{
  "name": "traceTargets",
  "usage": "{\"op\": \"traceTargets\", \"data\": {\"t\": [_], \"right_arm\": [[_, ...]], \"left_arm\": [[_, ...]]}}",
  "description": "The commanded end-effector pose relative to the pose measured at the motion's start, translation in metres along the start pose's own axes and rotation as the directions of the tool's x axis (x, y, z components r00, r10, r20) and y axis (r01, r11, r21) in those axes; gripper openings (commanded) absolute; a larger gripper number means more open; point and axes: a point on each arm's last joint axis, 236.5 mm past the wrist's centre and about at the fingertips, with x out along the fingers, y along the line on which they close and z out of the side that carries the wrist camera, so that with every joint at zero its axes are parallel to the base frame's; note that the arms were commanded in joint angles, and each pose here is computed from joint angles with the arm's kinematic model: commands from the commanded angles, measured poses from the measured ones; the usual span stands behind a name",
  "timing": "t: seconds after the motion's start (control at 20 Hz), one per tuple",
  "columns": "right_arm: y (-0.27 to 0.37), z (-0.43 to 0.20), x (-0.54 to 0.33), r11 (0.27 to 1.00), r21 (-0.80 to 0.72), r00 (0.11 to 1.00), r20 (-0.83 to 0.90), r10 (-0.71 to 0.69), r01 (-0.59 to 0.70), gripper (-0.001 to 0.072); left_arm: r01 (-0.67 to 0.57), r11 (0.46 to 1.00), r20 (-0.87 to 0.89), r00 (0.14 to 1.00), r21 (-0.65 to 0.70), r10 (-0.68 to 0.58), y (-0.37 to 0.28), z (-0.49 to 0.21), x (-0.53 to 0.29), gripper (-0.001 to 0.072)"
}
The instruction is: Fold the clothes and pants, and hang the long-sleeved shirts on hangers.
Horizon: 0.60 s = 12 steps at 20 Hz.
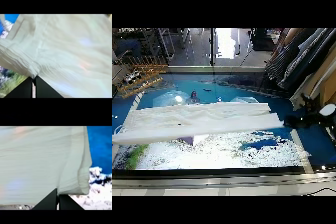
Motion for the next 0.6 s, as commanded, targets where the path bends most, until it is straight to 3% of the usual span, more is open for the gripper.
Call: {"op": "traceTargets", "data": {"t": [0.0, 0.2, 0.25, 0.3, 0.35, 0.4, 0.45, 0.55], "right_arm": [[-0.012, -0.105, 0.025, 1.000, -0.002, 0.980, -0.198, -0.019, 0.019, 0.0020], [-0.016, -0.159, 0.052, 0.999, 0.040, 0.963, -0.269, -0.012, 0.023, 0.0023], [-0.014, -0.155, 0.052, 0.999, 0.047, 0.967, -0.253, -0.007, 0.020, 0.0080], [-0.011, -0.143, 0.048, 0.999, 0.049, 0.974, -0.225, 0.002, 0.009, 0.0380], [-0.005, -0.123, 0.042, 0.999, 0.050, 0.985, -0.172, 0.017, -0.008, 0.0573], [-0.002, -0.092, 0.033, 0.998, 0.061, 0.997, -0.080, 0.017, -0.012, 0.0563], [-0.002, -0.048, 0.023, 0.994, 0.108, 0.997, 0.076, 0.009, -0.017, 0.0560], [0.002, 0.025, 0.010, 0.977, 0.189, 0.947, 0.319, 0.032, -0.096, 0.0439]], "left_arm": [[-0.066, 0.974, -0.220, 0.969, 0.216, 0.115, 0.032, -0.063, 0.009, 0.0009], [-0.088, 0.953, -0.264, 0.950, 0.289, 0.168, 0.051, -0.086, 0.022, 0.0010], [-0.094, 0.947, -0.257, 0.950, 0.308, 0.178, 0.053, -0.085, 0.022, 0.0027], [-0.109, 0.941, -0.245, 0.950, 0.319, 0.194, 0.056, -0.081, 0.021, 0.0187], [-0.117, 0.939, -0.235, 0.951, 0.324, 0.199, 0.056, -0.077, 0.019, 0.0539], [-0.128, 0.939, -0.212, 0.956, 0.318, 0.202, 0.056, -0.067, 0.015, 0.0704], [-0.134, 0.939, -0.188, 0.961, 0.316, 0.200, 0.053, -0.056, 0.010, 0.0710], [-0.160, 0.947, -0.116, 0.973, 0.280, 0.199, 0.046, -0.026, -0.006, 0.0709]]}}
